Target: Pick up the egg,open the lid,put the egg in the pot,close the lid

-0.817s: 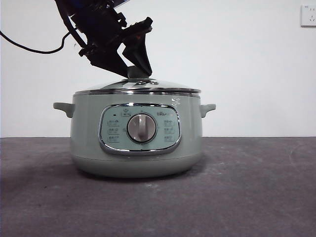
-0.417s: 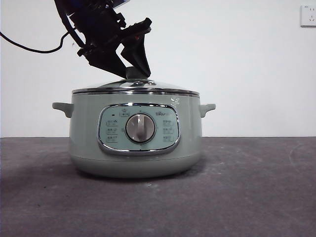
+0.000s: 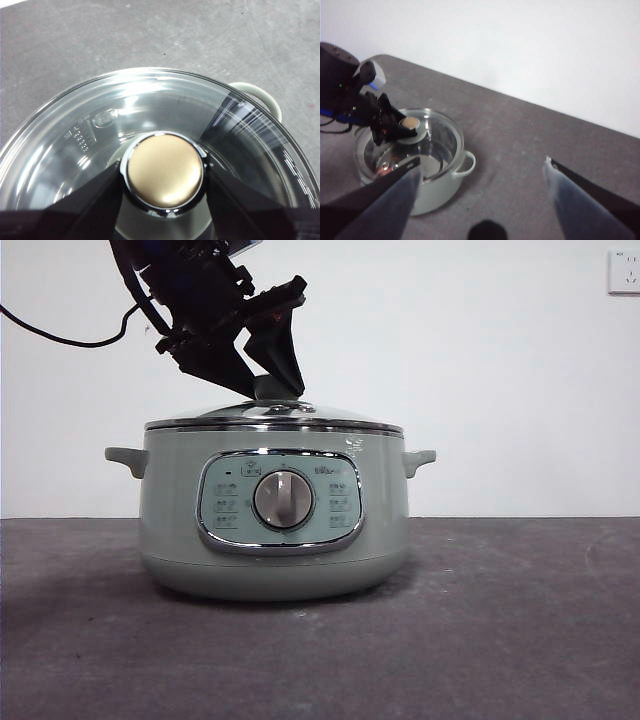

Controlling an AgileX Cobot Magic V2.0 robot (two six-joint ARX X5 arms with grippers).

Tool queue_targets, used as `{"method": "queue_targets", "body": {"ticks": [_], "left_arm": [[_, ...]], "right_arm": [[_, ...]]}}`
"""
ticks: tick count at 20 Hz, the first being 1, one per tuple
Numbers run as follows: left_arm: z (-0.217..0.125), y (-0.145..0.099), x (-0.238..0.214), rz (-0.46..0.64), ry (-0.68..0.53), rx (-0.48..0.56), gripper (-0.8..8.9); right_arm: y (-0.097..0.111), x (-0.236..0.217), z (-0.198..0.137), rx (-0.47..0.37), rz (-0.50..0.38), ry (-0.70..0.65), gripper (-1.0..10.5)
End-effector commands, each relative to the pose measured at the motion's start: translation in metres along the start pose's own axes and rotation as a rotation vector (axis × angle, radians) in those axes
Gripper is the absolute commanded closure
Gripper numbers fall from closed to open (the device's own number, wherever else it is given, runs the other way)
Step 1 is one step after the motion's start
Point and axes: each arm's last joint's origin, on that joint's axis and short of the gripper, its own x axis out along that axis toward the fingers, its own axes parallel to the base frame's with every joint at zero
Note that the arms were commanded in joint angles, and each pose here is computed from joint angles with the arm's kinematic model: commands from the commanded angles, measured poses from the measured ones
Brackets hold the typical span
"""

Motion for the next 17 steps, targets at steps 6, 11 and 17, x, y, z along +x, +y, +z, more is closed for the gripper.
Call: {"method": "queue_targets", "body": {"ticks": [6, 11, 17], "left_arm": [[-0.001, 0.000, -0.015, 0.003, 0.018, -0.013, 1.81], [0.005, -0.004, -0.046, 0.003, 0.001, -0.011, 1.81], [0.002, -0.011, -0.104, -0.011, 0.029, -0.014, 1.84]], "right_arm": [[0.001, 0.004, -0.006, 0.023, 0.014, 0.089, 5.4], [0.005, 0.011, -0.011, 0.042, 0.111, 0.164, 5.4], [0.012, 0.024, -0.016, 0.074, 0.257, 0.276, 5.4]]}}
